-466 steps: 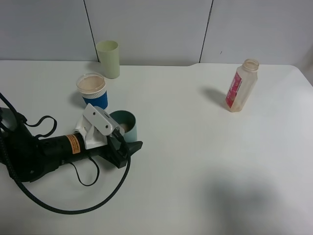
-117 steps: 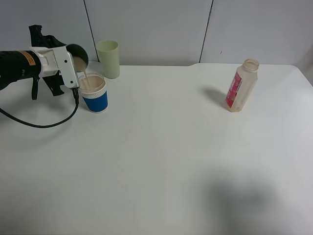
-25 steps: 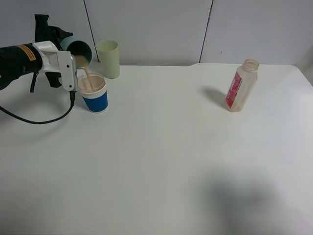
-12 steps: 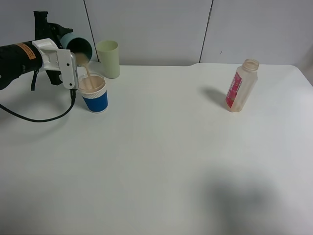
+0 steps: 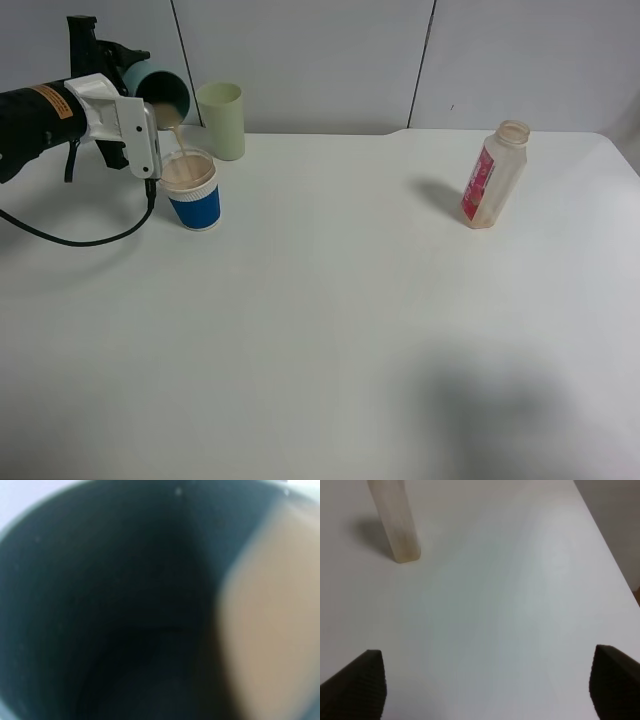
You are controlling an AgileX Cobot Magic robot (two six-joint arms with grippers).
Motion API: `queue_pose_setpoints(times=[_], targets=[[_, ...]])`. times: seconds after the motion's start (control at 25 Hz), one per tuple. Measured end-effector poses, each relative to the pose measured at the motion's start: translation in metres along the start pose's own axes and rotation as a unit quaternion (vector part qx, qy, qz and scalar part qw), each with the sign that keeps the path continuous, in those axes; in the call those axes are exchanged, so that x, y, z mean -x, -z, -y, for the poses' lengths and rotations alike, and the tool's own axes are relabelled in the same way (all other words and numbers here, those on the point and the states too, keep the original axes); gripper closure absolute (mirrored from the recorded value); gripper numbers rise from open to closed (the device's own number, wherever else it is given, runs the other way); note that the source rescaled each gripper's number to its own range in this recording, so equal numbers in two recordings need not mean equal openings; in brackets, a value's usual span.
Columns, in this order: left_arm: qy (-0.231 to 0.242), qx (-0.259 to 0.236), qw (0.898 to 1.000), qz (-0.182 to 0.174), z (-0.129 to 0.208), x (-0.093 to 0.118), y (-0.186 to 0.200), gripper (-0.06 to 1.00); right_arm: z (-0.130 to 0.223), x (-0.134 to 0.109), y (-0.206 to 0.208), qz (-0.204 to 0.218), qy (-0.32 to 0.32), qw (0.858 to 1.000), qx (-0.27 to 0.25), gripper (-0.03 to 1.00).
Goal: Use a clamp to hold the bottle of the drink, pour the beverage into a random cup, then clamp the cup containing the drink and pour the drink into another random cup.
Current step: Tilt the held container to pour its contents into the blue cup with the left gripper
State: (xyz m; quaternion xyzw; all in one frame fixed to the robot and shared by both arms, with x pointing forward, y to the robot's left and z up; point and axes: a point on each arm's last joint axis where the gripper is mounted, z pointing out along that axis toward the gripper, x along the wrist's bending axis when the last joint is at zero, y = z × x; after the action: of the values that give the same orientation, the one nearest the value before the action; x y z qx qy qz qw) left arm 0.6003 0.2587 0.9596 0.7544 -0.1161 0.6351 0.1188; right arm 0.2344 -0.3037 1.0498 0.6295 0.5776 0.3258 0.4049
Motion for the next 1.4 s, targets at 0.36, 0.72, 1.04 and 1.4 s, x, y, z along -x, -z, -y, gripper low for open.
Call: queue_pose_setpoints(times=[0.36, 0.72, 1.04, 1.4], targets=[[-0.015, 0.002, 1.0, -0.003, -0.0003, -0.0005, 0.0, 0.94, 0.0, 0.0, 0.0, 0.0, 0.0, 1.0, 0.0, 0.3], [-0.028, 0.002, 1.0, -0.003, -0.0003, -0.0005, 0.0, 0.94, 0.0, 0.0, 0.0, 0.0, 0.0, 1.0, 0.0, 0.3], [-0.039, 0.002, 0.999, -0.005, -0.0004, -0.0008, 0.0, 0.94, 0.0, 0.0, 0.0, 0.0, 0.0, 1.0, 0.0, 0.3], [-0.057, 0.006, 0.998, -0.021, -0.0012, -0.0041, -0.0001, 0.94, 0.0, 0.0, 0.0, 0.0, 0.0, 1.0, 0.0, 0.3]])
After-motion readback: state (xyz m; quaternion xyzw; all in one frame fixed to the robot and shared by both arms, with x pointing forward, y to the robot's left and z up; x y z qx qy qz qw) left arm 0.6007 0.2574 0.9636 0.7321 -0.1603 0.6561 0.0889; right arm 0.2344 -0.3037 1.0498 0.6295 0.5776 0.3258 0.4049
